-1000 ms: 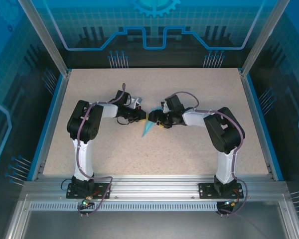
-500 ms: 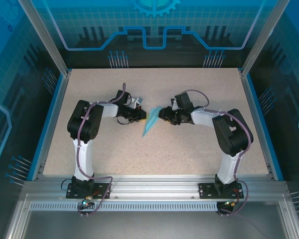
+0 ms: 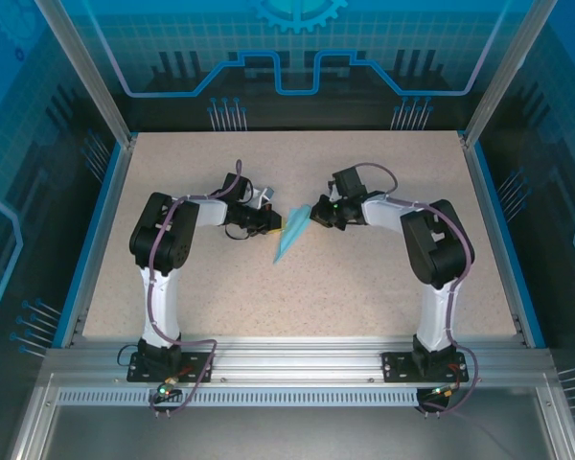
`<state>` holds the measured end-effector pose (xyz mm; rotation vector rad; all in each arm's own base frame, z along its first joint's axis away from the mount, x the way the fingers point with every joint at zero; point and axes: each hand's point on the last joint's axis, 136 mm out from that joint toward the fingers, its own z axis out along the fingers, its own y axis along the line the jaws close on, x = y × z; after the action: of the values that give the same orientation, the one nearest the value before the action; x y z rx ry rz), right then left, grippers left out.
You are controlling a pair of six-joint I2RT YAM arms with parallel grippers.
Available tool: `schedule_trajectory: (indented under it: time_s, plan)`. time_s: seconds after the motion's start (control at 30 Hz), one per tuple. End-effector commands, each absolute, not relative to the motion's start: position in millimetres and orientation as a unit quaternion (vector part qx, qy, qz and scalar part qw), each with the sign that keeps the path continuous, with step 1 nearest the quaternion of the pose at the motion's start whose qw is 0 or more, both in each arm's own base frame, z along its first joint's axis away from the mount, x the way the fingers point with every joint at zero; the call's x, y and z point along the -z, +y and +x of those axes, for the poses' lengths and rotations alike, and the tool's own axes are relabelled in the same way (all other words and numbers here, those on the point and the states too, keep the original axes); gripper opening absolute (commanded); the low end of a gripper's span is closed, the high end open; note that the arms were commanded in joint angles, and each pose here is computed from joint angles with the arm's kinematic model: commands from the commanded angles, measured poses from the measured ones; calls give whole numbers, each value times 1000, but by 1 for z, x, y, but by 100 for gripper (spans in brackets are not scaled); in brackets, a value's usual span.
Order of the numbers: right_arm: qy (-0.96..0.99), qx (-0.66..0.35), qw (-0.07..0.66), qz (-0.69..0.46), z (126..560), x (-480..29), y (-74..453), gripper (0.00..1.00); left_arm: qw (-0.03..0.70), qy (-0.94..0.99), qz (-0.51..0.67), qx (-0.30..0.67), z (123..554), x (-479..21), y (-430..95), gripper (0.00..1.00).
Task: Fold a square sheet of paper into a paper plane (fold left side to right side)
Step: Fold the wing for the fifth time at the center of the table.
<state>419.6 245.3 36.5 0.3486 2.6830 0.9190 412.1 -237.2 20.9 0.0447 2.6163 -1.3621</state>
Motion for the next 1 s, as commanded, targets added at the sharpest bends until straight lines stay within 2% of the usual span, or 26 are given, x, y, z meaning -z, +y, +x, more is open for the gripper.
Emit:
schedule_trajectory:
  time_s: [0.0,0.97]
  plan:
    - [936,-303,129,125,424,-29,241,5,85,890,30,446,406,-3,-244,4]
    - [952,-265,100,113,433,0,241,4,95,888,39,449,409,-12,-246,4]
